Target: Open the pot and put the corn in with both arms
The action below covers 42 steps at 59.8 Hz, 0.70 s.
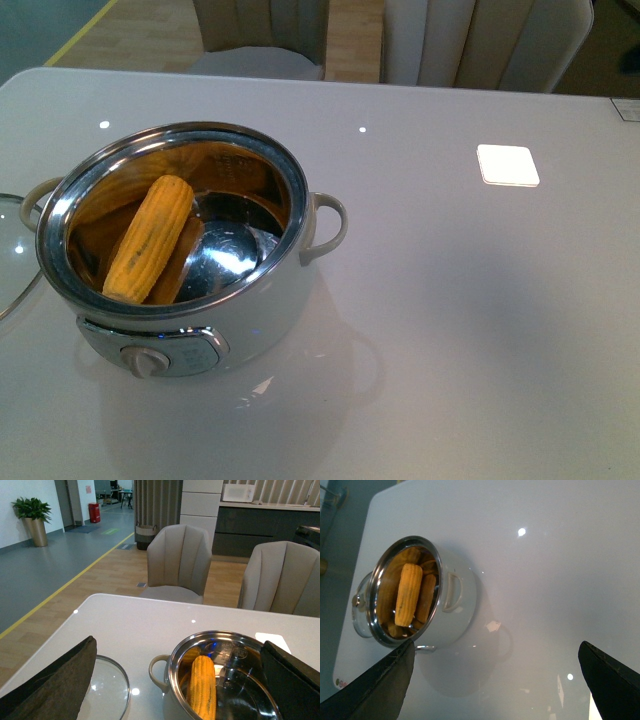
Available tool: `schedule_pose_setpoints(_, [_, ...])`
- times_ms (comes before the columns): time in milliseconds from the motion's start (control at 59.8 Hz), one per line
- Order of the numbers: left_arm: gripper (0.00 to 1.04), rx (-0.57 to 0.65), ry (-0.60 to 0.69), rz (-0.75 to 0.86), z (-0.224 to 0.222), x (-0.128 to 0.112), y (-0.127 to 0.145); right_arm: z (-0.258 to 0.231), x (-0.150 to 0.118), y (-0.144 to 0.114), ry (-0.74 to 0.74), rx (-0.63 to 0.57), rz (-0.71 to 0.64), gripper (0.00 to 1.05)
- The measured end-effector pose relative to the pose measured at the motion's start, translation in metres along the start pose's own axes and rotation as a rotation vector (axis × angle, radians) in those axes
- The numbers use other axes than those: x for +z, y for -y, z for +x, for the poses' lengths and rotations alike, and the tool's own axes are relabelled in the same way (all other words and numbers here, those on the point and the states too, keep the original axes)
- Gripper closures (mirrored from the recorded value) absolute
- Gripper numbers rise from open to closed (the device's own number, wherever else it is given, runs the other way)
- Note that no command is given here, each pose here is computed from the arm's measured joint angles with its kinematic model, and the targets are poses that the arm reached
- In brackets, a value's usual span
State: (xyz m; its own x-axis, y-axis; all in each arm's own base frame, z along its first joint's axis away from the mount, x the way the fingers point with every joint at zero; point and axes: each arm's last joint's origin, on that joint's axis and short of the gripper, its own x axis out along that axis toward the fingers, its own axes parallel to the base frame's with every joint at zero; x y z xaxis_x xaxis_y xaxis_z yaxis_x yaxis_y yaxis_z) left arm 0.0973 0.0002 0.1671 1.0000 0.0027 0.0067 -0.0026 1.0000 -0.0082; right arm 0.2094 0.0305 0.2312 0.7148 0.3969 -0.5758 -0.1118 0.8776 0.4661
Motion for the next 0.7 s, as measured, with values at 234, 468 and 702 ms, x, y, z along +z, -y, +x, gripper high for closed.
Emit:
schedule_pose_setpoints(234, [0.07, 0.000, 0.000, 0.000, 0.000, 0.000, 0.000, -0.031, -0.023, 0.015, 0.704, -0.269, -0.350, 0.43])
schedule_pose_setpoints(468, [0.07, 0.000, 0.000, 0.000, 0.000, 0.000, 0.000, -0.036, -0.052, 0.034, 0.717, -0.283, -0.406, 0.93])
schedule_pose_setpoints(702, [0.07, 0.000, 0.000, 0.000, 0.000, 0.000, 0.000, -0.038, -0.070, 0.039, 0.716, -0.289, -0.414, 1.03])
